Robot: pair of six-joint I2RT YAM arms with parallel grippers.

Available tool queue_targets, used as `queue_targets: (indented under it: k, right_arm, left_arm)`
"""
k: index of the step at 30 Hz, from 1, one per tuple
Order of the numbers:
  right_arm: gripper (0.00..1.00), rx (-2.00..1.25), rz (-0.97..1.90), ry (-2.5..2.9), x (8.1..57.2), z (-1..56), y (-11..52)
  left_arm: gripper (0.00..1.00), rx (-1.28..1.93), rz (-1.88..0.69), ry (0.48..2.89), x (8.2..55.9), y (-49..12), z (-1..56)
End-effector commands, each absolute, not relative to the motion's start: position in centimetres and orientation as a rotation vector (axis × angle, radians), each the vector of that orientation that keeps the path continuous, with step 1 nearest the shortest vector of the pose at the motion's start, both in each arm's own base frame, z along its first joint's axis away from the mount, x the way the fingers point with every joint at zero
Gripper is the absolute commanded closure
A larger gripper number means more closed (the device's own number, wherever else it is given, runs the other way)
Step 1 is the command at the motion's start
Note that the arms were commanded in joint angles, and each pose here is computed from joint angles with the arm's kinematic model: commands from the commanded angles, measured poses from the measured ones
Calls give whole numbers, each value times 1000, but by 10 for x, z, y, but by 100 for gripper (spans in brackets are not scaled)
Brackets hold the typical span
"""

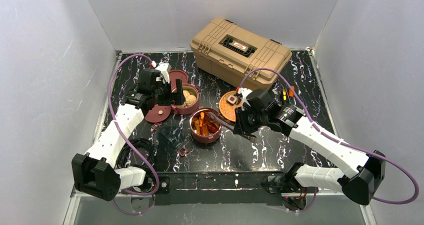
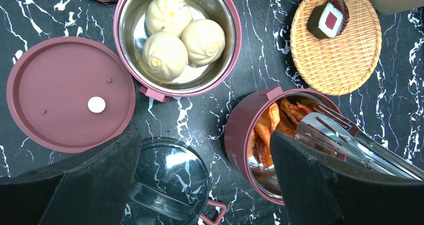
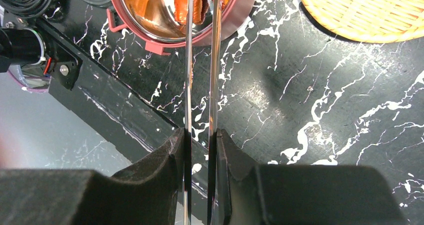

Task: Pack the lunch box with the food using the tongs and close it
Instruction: Place the fake food in the packing box.

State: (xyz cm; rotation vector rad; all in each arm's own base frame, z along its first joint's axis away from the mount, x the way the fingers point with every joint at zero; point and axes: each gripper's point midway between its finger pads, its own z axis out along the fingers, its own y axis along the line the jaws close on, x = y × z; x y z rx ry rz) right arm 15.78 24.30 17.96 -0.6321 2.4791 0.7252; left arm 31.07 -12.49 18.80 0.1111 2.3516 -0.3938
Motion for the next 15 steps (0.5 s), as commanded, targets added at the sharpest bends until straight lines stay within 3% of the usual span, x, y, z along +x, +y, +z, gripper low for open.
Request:
queue_targets:
  k: [1, 9, 15]
  right_arm:
    - [78, -646, 731, 2404, 168, 200, 251]
    - [64, -654, 723, 2397, 171, 201, 252]
    - [62, -653, 738, 2379, 170, 206, 253]
  left_arm:
    - [1, 112, -405, 2324, 313, -126, 204]
    - [1, 110, -398, 2322, 313, -124, 205]
    - [1, 107, -393, 2320, 314, -123, 205]
